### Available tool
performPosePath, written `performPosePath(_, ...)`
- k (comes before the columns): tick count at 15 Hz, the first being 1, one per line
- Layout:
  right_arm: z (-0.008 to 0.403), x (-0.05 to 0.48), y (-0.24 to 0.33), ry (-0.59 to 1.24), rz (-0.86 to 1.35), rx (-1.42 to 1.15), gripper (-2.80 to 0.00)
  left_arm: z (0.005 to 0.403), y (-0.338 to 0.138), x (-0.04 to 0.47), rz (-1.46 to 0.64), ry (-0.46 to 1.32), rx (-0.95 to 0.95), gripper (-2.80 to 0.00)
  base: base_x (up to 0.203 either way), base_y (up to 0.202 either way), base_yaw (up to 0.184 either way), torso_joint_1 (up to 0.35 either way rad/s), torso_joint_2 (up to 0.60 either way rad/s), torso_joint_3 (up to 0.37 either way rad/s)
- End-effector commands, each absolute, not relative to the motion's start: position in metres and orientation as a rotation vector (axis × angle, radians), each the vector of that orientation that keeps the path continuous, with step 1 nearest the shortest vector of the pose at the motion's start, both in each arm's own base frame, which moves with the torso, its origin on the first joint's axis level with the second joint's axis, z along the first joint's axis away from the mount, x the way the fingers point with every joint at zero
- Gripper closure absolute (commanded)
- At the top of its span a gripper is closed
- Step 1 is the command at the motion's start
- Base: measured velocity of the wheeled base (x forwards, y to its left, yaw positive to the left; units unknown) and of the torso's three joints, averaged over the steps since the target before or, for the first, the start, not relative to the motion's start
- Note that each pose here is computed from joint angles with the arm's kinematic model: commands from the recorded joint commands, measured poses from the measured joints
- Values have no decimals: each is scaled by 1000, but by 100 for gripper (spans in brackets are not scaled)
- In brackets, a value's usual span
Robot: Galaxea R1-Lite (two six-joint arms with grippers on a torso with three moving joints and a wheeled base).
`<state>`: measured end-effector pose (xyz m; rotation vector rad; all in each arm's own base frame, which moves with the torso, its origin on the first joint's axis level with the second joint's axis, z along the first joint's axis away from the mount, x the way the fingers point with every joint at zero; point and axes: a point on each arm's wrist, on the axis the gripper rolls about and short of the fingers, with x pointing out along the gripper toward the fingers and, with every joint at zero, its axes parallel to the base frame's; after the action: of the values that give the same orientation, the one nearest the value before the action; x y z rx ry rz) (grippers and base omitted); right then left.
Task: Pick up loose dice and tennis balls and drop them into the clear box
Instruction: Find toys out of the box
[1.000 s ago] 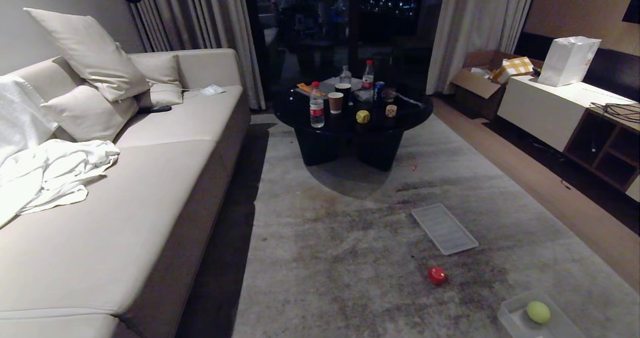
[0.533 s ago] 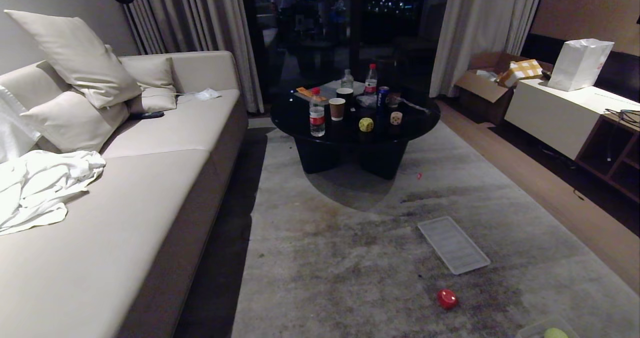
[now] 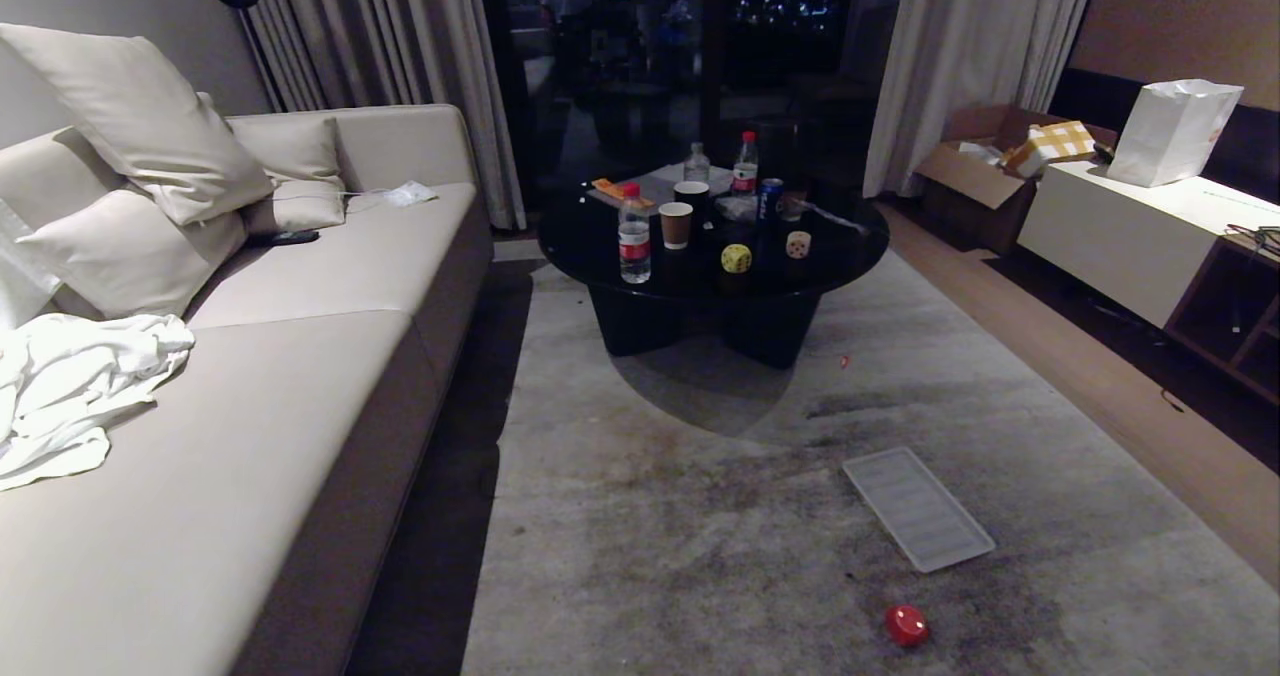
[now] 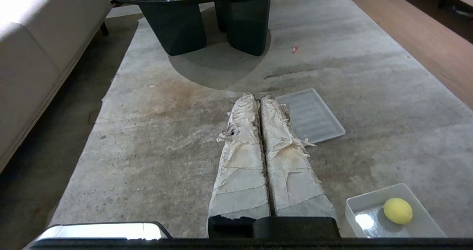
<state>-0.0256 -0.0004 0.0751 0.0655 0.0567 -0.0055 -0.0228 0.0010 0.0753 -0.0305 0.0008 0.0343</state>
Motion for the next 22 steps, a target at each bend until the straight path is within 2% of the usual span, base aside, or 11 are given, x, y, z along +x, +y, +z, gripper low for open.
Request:
performPosePath(1,75,-25,0,58,-5,67,0,75,1,-23,35,3,-27,0,0,0,0,0,0,0)
performPosePath(5,75,-25,0,57,-5,67,0,75,1,-23,34,4,-14,0,0,0,0,0,-1,-25)
performPosePath(22,75,-25,0,58,-4,67,0,75,1,-23,34,3,-18,0,0,0,0,2,3,-196)
